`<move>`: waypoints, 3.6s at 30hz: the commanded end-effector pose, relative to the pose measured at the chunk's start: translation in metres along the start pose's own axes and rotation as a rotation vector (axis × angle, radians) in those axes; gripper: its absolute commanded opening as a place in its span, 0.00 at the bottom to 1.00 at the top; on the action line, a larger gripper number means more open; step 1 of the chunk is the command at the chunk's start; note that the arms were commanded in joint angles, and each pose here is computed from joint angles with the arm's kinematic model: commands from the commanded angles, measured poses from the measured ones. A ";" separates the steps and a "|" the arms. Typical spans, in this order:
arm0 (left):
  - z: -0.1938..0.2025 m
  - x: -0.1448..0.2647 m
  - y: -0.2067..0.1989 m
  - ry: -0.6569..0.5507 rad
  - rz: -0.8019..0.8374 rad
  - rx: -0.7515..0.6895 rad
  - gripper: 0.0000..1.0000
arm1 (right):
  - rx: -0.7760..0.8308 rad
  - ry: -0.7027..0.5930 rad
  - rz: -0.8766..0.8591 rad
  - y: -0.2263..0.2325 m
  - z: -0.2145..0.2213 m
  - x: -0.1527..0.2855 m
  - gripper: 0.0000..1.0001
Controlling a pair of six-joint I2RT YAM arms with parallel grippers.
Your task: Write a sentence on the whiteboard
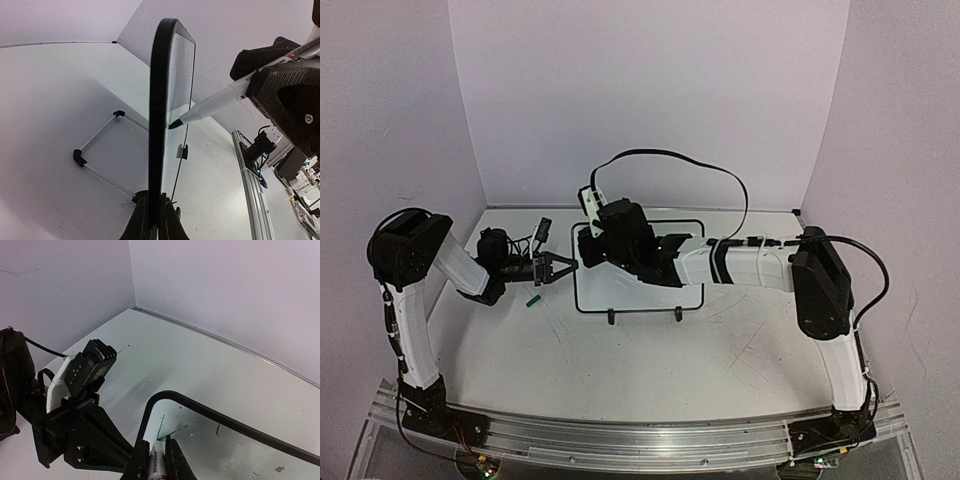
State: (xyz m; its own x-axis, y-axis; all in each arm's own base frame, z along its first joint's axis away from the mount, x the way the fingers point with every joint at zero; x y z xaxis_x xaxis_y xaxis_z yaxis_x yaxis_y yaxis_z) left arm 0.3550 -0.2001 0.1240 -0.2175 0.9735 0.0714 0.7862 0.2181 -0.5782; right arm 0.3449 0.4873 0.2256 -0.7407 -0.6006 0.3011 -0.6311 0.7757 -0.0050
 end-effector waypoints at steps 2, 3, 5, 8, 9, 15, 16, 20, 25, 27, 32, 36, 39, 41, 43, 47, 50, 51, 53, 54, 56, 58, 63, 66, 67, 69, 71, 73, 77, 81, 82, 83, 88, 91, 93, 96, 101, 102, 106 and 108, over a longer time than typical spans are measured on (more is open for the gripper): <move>-0.016 0.005 -0.007 -0.039 -0.011 -0.058 0.00 | -0.005 0.006 0.038 -0.006 0.003 -0.002 0.00; -0.016 0.005 -0.007 -0.039 -0.010 -0.059 0.00 | -0.007 0.009 0.034 -0.006 0.004 -0.002 0.00; -0.016 0.005 -0.006 -0.039 -0.011 -0.056 0.00 | -0.009 0.015 0.031 -0.007 0.006 -0.001 0.00; -0.016 0.005 -0.007 -0.039 -0.009 -0.057 0.00 | -0.012 0.021 0.030 -0.007 0.008 0.001 0.00; -0.017 0.005 -0.007 -0.039 -0.009 -0.058 0.00 | -0.013 0.024 0.028 -0.006 0.009 0.002 0.00; -0.017 0.005 -0.007 -0.039 -0.009 -0.059 0.00 | -0.019 0.040 0.026 -0.006 0.016 0.002 0.00; -0.017 0.005 -0.007 -0.039 -0.008 -0.059 0.00 | -0.019 0.043 0.026 -0.006 0.017 0.002 0.00; -0.017 0.005 -0.007 -0.039 -0.008 -0.057 0.00 | -0.021 0.053 0.032 -0.007 0.022 0.004 0.00; -0.017 0.004 -0.006 -0.039 -0.008 -0.057 0.00 | -0.024 0.062 0.032 -0.007 0.026 0.004 0.00; -0.017 0.005 -0.006 -0.039 -0.009 -0.057 0.00 | -0.025 0.066 0.033 -0.007 0.028 0.004 0.00; -0.015 0.004 -0.006 -0.037 -0.009 -0.054 0.00 | -0.034 0.038 0.019 -0.005 0.013 0.009 0.00; -0.016 0.005 -0.005 -0.039 -0.010 -0.053 0.00 | -0.068 -0.045 -0.024 -0.005 -0.022 0.035 0.00; -0.016 0.004 -0.005 -0.037 -0.010 -0.052 0.00 | -0.087 -0.082 -0.021 -0.011 -0.031 0.048 0.00; -0.015 0.004 -0.005 -0.037 -0.009 -0.052 0.00 | -0.081 -0.081 -0.011 -0.014 -0.029 0.046 0.00; -0.016 0.004 -0.005 -0.037 -0.009 -0.052 0.00 | -0.077 -0.069 -0.001 -0.017 -0.024 0.041 0.00; -0.016 0.005 -0.006 -0.039 -0.010 -0.054 0.00 | -0.075 -0.067 -0.006 -0.018 -0.022 0.034 0.00; -0.015 0.005 -0.005 -0.037 -0.010 -0.051 0.00 | -0.071 -0.063 -0.006 -0.017 -0.021 0.026 0.00; -0.015 0.004 -0.005 -0.037 -0.009 -0.050 0.00 | -0.070 -0.062 -0.001 -0.018 -0.021 0.026 0.00; -0.015 0.005 -0.006 -0.036 -0.009 -0.051 0.00 | -0.073 -0.063 0.000 -0.019 -0.021 0.025 0.00; -0.015 0.005 -0.006 -0.036 -0.010 -0.051 0.00 | -0.072 -0.063 -0.001 -0.019 -0.021 0.024 0.00; -0.015 0.004 -0.005 -0.036 -0.010 -0.050 0.00 | -0.073 -0.062 -0.005 -0.018 -0.021 0.022 0.00; -0.015 0.004 -0.005 -0.035 -0.008 -0.049 0.00 | -0.074 -0.057 -0.004 -0.018 -0.018 0.019 0.00; -0.015 0.004 -0.005 -0.035 -0.008 -0.049 0.00 | -0.073 -0.051 -0.001 -0.019 -0.015 0.016 0.00; -0.015 0.004 -0.004 -0.035 -0.008 -0.049 0.00 | -0.075 -0.046 0.000 -0.019 -0.012 0.015 0.00; -0.015 0.004 -0.004 -0.035 -0.008 -0.048 0.00 | -0.076 -0.045 0.002 -0.020 -0.012 0.014 0.00; -0.015 0.004 -0.005 -0.035 -0.007 -0.050 0.00 | -0.074 -0.043 0.006 -0.020 -0.011 0.014 0.00; -0.015 0.004 -0.005 -0.035 -0.007 -0.050 0.00 | -0.074 -0.042 0.009 -0.021 -0.010 0.013 0.00; -0.015 0.004 -0.005 -0.035 -0.007 -0.050 0.00 | -0.072 -0.040 0.012 -0.021 -0.009 0.012 0.00; -0.015 0.004 -0.005 -0.035 -0.007 -0.051 0.00 | -0.070 -0.037 0.008 -0.020 -0.007 0.010 0.00; -0.016 0.004 -0.005 -0.036 -0.007 -0.053 0.00 | -0.070 -0.031 0.003 -0.019 -0.006 0.008 0.00; -0.016 0.004 -0.005 -0.036 -0.007 -0.053 0.00 | -0.070 -0.029 0.001 -0.019 -0.005 0.007 0.00; -0.015 0.004 -0.005 -0.036 -0.007 -0.052 0.00 | -0.071 -0.029 0.002 -0.019 -0.005 0.007 0.00; -0.015 0.004 -0.005 -0.035 -0.006 -0.053 0.00 | -0.073 -0.018 -0.002 -0.018 -0.002 0.005 0.00; -0.015 0.004 -0.005 -0.035 -0.005 -0.052 0.00 | -0.074 -0.010 0.001 -0.019 0.002 0.004 0.00; -0.015 0.004 -0.005 -0.035 -0.006 -0.051 0.00 | -0.073 -0.005 0.002 -0.018 0.003 0.004 0.00; -0.016 0.004 -0.005 -0.035 -0.006 -0.052 0.00 | -0.074 0.002 -0.002 -0.018 0.005 0.004 0.00; -0.016 0.004 -0.005 -0.035 -0.004 -0.052 0.00 | -0.079 0.018 -0.009 -0.017 0.011 0.003 0.00; -0.016 0.004 -0.005 -0.036 -0.005 -0.053 0.00 | -0.079 0.020 -0.010 -0.017 0.012 0.003 0.00; -0.016 0.003 -0.005 -0.035 -0.003 -0.052 0.00 | -0.079 0.032 -0.009 -0.018 0.016 0.003 0.00; -0.016 0.004 -0.004 -0.036 -0.004 -0.052 0.00 | -0.079 0.036 -0.008 -0.018 0.017 0.004 0.00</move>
State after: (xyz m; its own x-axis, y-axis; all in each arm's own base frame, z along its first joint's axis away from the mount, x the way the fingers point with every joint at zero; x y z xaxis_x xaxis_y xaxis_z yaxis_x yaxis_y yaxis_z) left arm 0.3549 -0.2002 0.1241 -0.2164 0.9737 0.0711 0.7862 0.2170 -0.5787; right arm 0.3449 0.4690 0.2201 -0.7204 -0.6177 0.3153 -0.6315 0.7722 0.0699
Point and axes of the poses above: each gripper's point midway between its finger pads, its own x axis back along the fingers, its own y axis along the line the jaws close on, z = x × y, the point moved 6 cm from there along x, back along the fingers, and after that the axes turned 3 degrees about x, right-handed, at the moved point
